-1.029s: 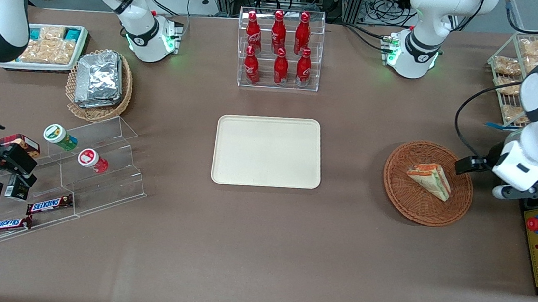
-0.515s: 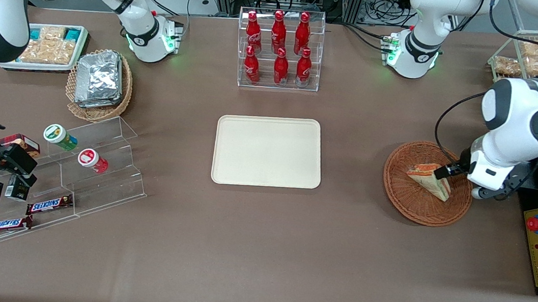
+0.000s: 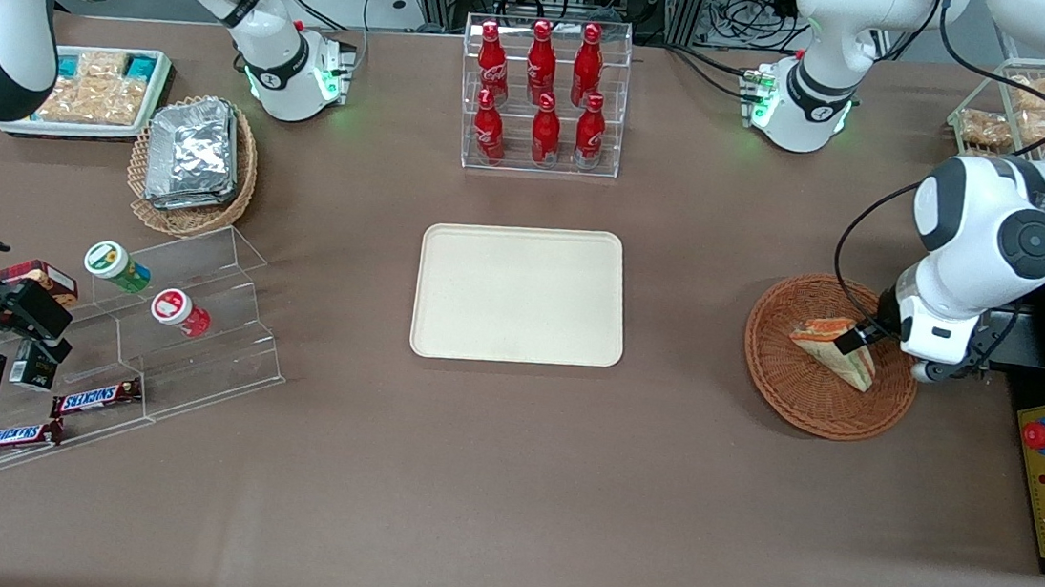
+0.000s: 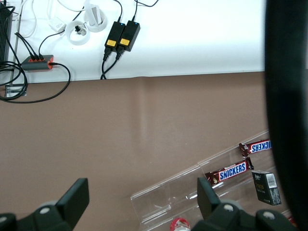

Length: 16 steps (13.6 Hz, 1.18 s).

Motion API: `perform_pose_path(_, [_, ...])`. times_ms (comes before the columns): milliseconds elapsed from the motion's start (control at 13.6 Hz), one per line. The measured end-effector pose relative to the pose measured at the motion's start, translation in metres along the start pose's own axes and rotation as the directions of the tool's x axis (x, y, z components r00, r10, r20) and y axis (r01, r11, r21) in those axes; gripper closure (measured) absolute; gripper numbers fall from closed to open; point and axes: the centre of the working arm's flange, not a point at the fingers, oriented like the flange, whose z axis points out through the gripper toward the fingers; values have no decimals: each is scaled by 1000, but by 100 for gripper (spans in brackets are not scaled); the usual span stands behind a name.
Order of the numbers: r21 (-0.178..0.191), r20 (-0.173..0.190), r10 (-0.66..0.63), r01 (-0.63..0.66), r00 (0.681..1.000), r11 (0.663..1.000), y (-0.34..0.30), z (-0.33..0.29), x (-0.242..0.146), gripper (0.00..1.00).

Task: Place sandwich from basket to tray
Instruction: 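Lower the left gripper and close it on the wrapped sandwich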

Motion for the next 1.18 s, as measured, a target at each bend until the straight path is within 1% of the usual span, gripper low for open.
perform_pose_path(221, [-10, -10, -57, 57, 998, 998, -3, 25, -5, 0])
perform_pose_path(588, [-13, -18, -96, 96, 995, 995, -6, 60, -11, 0])
perform_pose_path(882, [-6, -9, -108, 108, 994, 994, -7, 77, -14, 0])
perform_pose_path(1029, [-7, -10, -120, 119, 993, 993, -7, 78, -14, 19])
perform_pose_path(1103, [-7, -12, -121, 121, 993, 993, -7, 78, -13, 32])
perform_pose_path(1176, [-7, -14, -121, 121, 993, 993, -7, 77, -13, 41])
